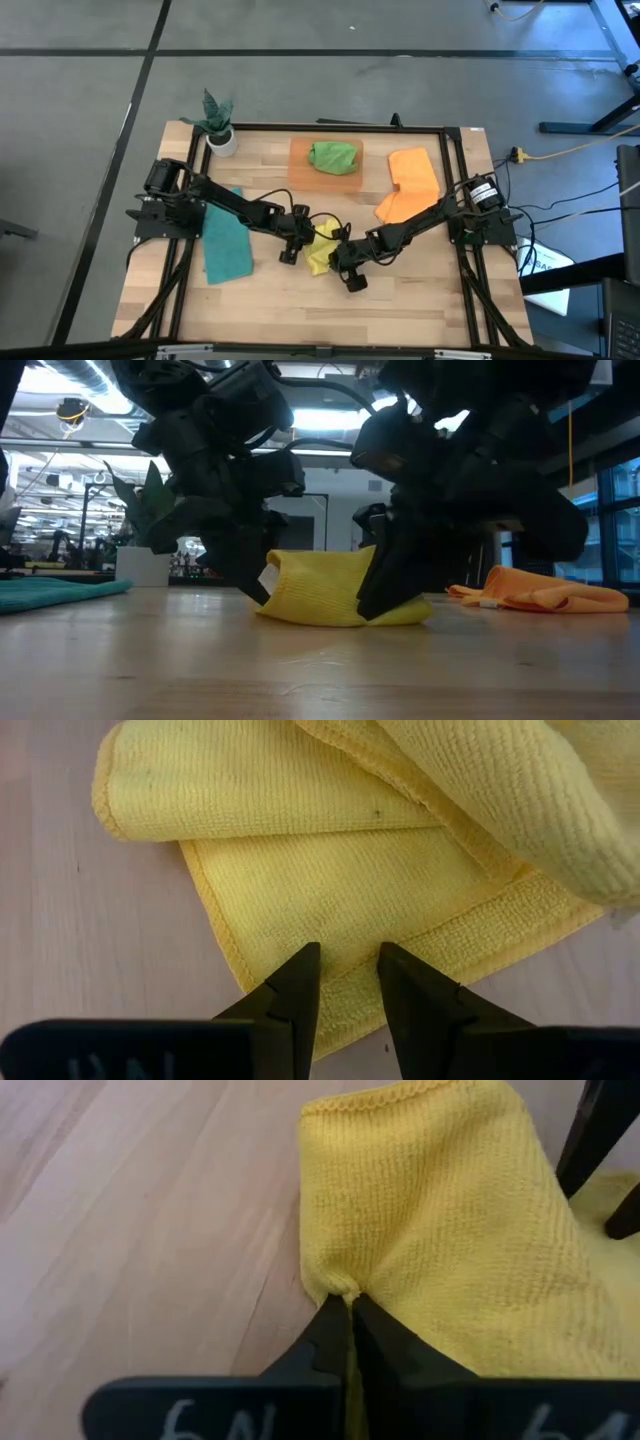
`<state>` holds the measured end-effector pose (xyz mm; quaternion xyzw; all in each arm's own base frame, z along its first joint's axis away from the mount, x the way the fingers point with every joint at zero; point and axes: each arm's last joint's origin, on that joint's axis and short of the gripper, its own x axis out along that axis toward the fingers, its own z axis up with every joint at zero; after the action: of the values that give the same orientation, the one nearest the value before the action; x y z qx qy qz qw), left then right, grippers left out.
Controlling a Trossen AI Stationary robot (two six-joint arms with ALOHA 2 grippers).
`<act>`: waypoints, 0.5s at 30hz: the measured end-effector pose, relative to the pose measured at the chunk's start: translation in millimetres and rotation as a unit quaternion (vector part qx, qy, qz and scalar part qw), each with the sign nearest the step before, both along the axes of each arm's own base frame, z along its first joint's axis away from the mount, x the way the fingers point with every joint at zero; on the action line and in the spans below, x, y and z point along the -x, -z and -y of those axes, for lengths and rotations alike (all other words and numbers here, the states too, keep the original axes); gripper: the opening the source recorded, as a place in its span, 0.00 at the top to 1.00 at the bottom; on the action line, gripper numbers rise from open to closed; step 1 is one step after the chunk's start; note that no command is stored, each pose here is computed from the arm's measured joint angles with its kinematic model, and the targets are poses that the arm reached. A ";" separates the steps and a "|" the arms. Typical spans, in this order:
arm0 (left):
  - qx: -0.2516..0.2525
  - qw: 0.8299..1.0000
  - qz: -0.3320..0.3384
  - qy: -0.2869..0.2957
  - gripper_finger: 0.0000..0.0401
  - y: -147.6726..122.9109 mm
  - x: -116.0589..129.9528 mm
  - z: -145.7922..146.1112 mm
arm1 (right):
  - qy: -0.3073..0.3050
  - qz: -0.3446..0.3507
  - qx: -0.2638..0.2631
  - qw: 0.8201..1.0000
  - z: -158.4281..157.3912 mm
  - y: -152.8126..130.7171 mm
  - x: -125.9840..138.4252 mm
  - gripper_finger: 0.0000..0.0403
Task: Roll microfiber towels into tight, uniform cylinder then place into a basket
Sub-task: Put the rolled yellow microfiber cloth into the orange bin
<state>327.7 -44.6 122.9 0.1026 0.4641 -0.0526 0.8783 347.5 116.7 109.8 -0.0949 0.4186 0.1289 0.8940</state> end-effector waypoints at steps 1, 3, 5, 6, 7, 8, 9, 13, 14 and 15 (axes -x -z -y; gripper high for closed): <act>0.000 1.000 0.000 0.001 0.75 0.0 0.1 0.6 | -0.003 0.000 -0.006 1.000 -0.6 -2.3 -1.2 0.98; -0.001 1.000 -0.001 0.003 0.75 0.1 0.4 2.0 | -0.008 -0.005 -0.012 1.000 -1.7 -8.0 -1.9 0.98; -0.001 1.000 -0.001 0.010 0.75 0.1 0.9 5.4 | -0.016 -0.014 -0.023 1.000 -1.5 -16.1 -4.8 0.98; -0.001 1.000 -0.001 0.013 0.75 0.1 1.2 7.3 | -0.013 -0.023 -0.034 0.999 -0.2 -20.3 -5.8 0.99; -0.002 1.000 -0.001 0.017 0.75 0.1 1.6 9.4 | -0.008 -0.030 -0.046 0.998 1.7 -23.9 -8.2 0.99; -0.004 1.000 -0.002 0.024 0.75 0.2 2.2 11.8 | -0.005 -0.038 -0.058 0.998 3.9 -26.6 -10.5 0.99; -0.007 0.999 -0.002 0.031 0.75 0.1 2.6 13.9 | -0.006 -0.051 -0.069 0.996 6.7 -28.1 -11.6 0.99; -0.016 0.998 0.000 0.059 0.75 0.0 4.3 23.9 | -0.010 -0.070 -0.142 0.987 19.2 -38.8 -21.6 0.99; -0.016 0.998 0.000 0.063 0.75 0.0 4.7 25.8 | -0.006 -0.074 -0.161 0.984 23.0 -41.2 -24.1 0.99; -0.016 0.998 0.000 0.065 0.75 0.0 5.1 27.6 | -0.002 -0.079 -0.181 0.980 27.2 -43.6 -26.3 0.99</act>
<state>322.6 -72.1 122.9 0.1465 0.4574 -0.1025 0.8711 373.8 89.5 153.4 0.0779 0.4574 0.2111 0.8603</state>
